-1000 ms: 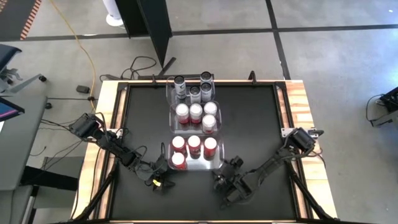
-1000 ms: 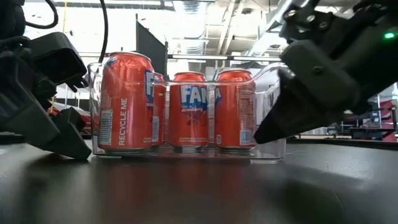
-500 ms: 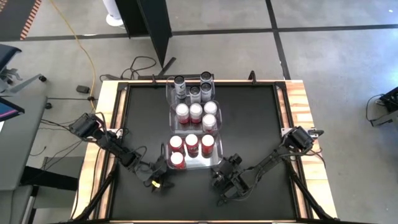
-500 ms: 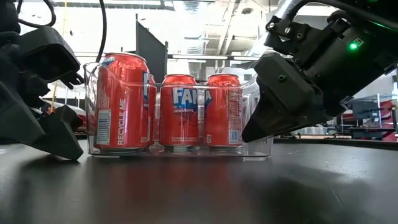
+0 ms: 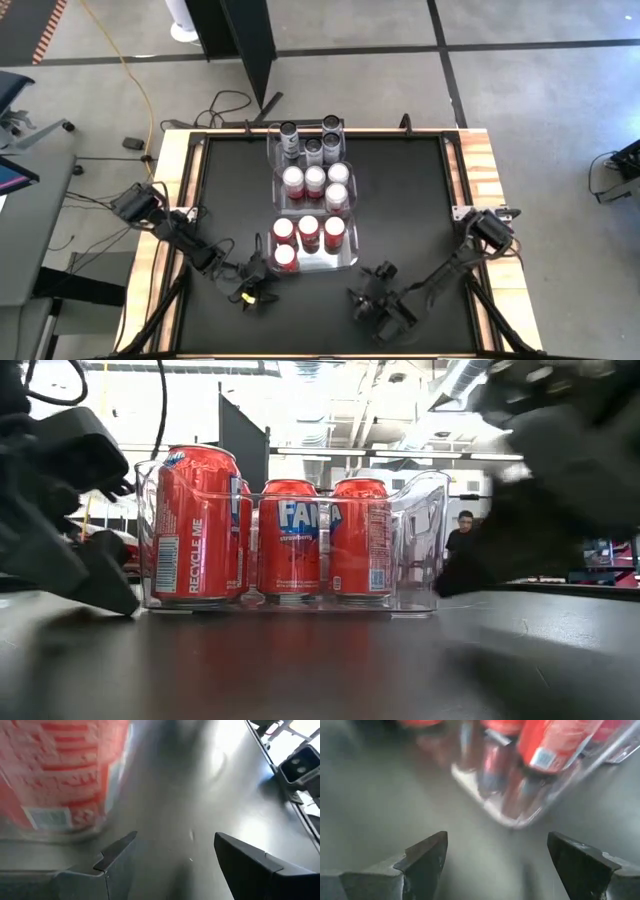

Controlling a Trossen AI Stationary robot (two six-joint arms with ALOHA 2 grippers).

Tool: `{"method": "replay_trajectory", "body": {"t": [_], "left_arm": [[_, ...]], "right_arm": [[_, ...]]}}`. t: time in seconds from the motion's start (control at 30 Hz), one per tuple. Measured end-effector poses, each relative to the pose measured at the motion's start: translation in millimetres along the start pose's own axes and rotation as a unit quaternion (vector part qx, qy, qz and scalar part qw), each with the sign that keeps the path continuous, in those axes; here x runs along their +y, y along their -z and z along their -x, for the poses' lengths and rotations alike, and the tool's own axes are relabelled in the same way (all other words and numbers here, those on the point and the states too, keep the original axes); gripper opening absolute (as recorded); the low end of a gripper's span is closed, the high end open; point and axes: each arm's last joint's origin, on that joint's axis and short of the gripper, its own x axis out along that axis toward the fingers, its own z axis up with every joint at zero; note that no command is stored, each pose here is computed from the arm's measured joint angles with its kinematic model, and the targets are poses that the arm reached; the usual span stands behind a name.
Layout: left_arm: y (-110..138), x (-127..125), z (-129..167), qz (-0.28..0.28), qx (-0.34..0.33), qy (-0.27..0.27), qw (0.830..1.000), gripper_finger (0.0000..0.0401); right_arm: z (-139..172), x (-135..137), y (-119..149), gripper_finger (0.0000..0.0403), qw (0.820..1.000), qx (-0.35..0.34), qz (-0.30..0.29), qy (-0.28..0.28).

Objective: Sort soda cans
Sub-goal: Adjust the transparent bins, then return to Home Position

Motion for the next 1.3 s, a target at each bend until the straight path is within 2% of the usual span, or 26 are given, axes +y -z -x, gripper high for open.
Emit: {"method": "replay_trajectory", "body": {"t": [0.2, 0.3, 0.43, 0.67, 0.7, 0.93, 1.13, 1.3], "left_arm": [[5.7, -7.7, 9.6, 0.009, -0.004, -0.025, 1.0, 0.0256], [2.5, -9.5, 19.4, 0.005, -0.01, -0.052, 0.999, 0.0256], [-7.9, -8.4, 37.2, -0.007, -0.028, -0.104, 0.994, 0.0251], [-22.6, 5.0, 65.9, -0.031, -0.058, -0.204, 0.977, 0.0202], [-24.5, 6.1, 69.0, -0.035, -0.064, -0.211, 0.975, 0.019], [-32.1, 12.8, 83.5, -0.075, -0.087, -0.258, 0.959, 0.0091], [-36.7, 12.3, 88.4, -0.078, -0.096, -0.255, 0.959, 0.0019], [-44.9, 6.3, 100.5, -0.085, -0.135, -0.246, 0.956, 0.0002]], "right_arm": [[18.2, -4.3, 15.9, 0.0356, 1.0, 0.006, 0.0, 0.01], [19.8, -11.1, 18.0, 0.0328, 0.999, 0.008, -0.009, 0.034], [19.5, -23.0, 17.7, 0.0249, 0.997, 0.005, -0.017, 0.078], [12.4, -42.7, 9.1, 0.0039, 0.989, -0.004, 0.0, 0.15], [11.3, -44.6, 7.4, 0.002, 0.988, -0.01, 0.005, 0.157], [-2.6, -69.0, -12.1, 0.0005, 0.97, -0.044, 0.01, 0.24], [-24.8, -87.0, -31.1, 0.0002, 0.954, -0.039, 0.032, 0.295], [-8.8, -87.9, -33.0, 0.0001, 0.955, -0.051, 0.045, 0.289]]}}
